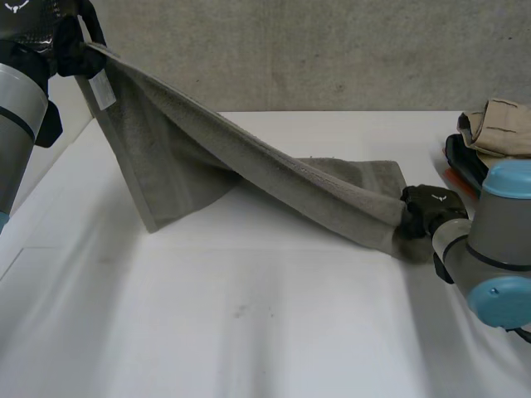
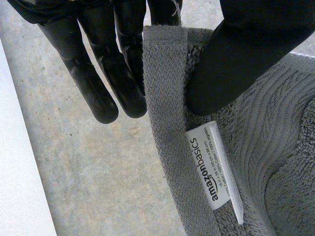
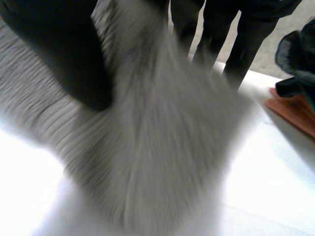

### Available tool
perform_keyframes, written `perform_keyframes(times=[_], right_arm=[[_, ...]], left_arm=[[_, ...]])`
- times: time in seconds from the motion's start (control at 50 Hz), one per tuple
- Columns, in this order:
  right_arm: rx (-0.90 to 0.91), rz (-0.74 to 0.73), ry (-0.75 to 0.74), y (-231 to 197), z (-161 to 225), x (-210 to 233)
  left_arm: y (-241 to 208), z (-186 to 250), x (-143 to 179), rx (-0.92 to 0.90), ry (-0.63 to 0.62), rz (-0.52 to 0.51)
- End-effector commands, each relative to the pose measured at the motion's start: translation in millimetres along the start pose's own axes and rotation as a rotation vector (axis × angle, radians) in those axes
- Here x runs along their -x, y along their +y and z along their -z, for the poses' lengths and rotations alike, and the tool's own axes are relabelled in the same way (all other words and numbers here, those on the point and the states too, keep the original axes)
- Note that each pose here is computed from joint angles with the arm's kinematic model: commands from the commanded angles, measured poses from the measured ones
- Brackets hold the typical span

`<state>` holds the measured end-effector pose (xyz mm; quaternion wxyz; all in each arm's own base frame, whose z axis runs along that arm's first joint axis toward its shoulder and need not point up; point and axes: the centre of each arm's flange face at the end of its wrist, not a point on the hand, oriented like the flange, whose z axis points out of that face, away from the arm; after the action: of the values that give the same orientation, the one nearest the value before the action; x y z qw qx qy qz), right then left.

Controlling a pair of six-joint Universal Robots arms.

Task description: Fold the laundry.

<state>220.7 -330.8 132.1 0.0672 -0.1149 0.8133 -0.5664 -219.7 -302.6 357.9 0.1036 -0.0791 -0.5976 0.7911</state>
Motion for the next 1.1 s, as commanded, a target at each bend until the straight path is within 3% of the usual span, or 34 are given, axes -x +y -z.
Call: perform_keyframes(times=[0.02,0.14,0.24,0.3,0.42,0.56,0.66,0.76,0.86,0.9,1.04,1.1], right_arm=[[0.009,0.001,-0.051,0.6,3.6,-1.2],[-0.157,0.139,0.01,-63.0,27.9,-24.0],[-0.203,0.477,0.02,-120.1,73.2,-26.7],[-0.219,0.609,0.028,-153.8,107.5,-23.0],[-0.2,0.673,0.02,-189.9,153.1,-22.0],[-0.066,0.734,-0.043,-171.4,141.1,-21.3],[0.045,0.781,-0.089,-143.3,111.1,-21.5],[0.106,0.775,-0.117,-123.4,71.0,-17.9],[-0.038,0.734,-0.024,-139.2,36.5,-12.1],[-0.146,0.707,0.03,-152.7,25.5,-10.7],[-0.864,0.472,0.206,-245.5,14.4,-1.2],[-1.072,0.364,0.226,-266.6,23.3,-0.9]], left_arm=[[8.3,1.7,1.8,0.028,-0.003,0.007],[14.4,5.7,7.5,0.082,-0.017,-0.015],[11.4,18.7,13.9,0.178,-0.026,-0.075],[3.6,25.9,20.7,0.208,-0.036,-0.17],[-17.6,40.2,21.5,0.203,-0.002,-0.405],[1.5,51.4,18.0,0.333,0.058,-0.509],[66.9,38.2,19.4,0.534,0.128,-0.544],[110.4,8.0,21.3,0.571,0.154,-0.6],[126.8,-41.1,20.6,0.417,0.113,-0.617],[116.3,-70.0,19.2,0.248,0.069,-0.619],[36.6,-128.6,25.5,-0.368,-0.113,-0.492],[25.7,-131.0,23.9,-0.463,-0.12,-0.447]])
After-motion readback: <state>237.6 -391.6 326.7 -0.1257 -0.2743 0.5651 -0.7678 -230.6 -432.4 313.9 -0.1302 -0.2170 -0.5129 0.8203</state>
